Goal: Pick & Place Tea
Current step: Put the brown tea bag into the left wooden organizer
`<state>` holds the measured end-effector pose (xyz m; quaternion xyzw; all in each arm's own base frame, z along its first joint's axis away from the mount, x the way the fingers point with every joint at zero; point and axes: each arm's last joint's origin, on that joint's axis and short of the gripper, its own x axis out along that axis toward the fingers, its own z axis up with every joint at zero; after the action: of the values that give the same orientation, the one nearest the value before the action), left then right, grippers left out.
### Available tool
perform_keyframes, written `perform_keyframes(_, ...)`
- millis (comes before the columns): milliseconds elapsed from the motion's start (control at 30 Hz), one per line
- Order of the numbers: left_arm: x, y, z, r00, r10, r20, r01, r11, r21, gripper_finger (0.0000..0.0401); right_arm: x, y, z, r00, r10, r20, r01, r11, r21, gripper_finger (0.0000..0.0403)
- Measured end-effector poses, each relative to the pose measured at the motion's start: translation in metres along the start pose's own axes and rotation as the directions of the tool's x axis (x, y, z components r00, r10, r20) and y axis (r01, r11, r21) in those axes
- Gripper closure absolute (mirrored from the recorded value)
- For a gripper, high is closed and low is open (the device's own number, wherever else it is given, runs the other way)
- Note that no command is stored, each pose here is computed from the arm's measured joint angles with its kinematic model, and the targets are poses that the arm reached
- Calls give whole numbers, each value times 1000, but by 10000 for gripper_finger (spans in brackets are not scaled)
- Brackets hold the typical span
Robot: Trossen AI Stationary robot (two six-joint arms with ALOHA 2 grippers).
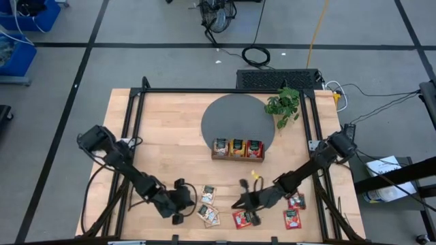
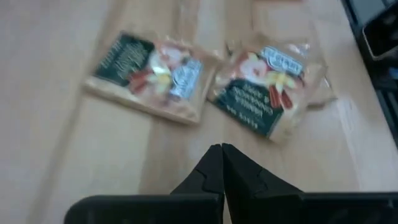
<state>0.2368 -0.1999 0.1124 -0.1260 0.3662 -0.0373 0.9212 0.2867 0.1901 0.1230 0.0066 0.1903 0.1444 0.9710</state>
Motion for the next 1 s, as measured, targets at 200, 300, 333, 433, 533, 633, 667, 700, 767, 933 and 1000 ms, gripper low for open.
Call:
perform_keyframes(200,7,-3,-5,999,-51,-19,51,999,-19,382,44,8,13,996,93,-17,-94,992,-79,403)
perform_keyframes(300,6,-5,-6,998,-56,-17,56,998,-13,392,65,7,4,995,84,-44,-88,992,-86,403)
perform_keyframes(333,5,-6,-7,998,-57,-17,57,998,-6,396,71,7,0,995,82,-51,-86,992,-88,403)
perform_keyframes(433,3,-10,-9,997,-73,-9,73,997,11,394,84,9,-3,996,80,-48,-85,991,-106,403)
perform_keyframes(533,3,-11,-10,997,-76,-12,76,997,22,382,90,12,0,996,82,-38,-86,988,-125,403)
perform_keyframes(633,2,-11,-10,998,-66,0,66,997,27,382,90,13,3,996,82,-28,-86,987,-139,403)
perform_keyframes(667,2,-11,-10,998,-62,3,62,998,30,385,90,13,4,996,83,-24,-86,987,-139,403)
perform_keyframes(700,2,-11,-10,998,-59,8,58,998,35,389,90,13,4,996,83,-23,-85,987,-139,403)
perform_keyframes(767,2,-12,-9,998,-67,20,66,996,55,396,91,12,5,996,83,-17,-85,987,-137,403)
perform_keyframes(933,2,-14,-6,995,-84,52,79,993,93,382,95,5,-2,997,67,-33,-71,989,-132,403)
perform_keyframes(1000,2,-14,-6,996,-70,62,63,991,116,373,96,2,-6,997,60,-53,-66,989,-131,403)
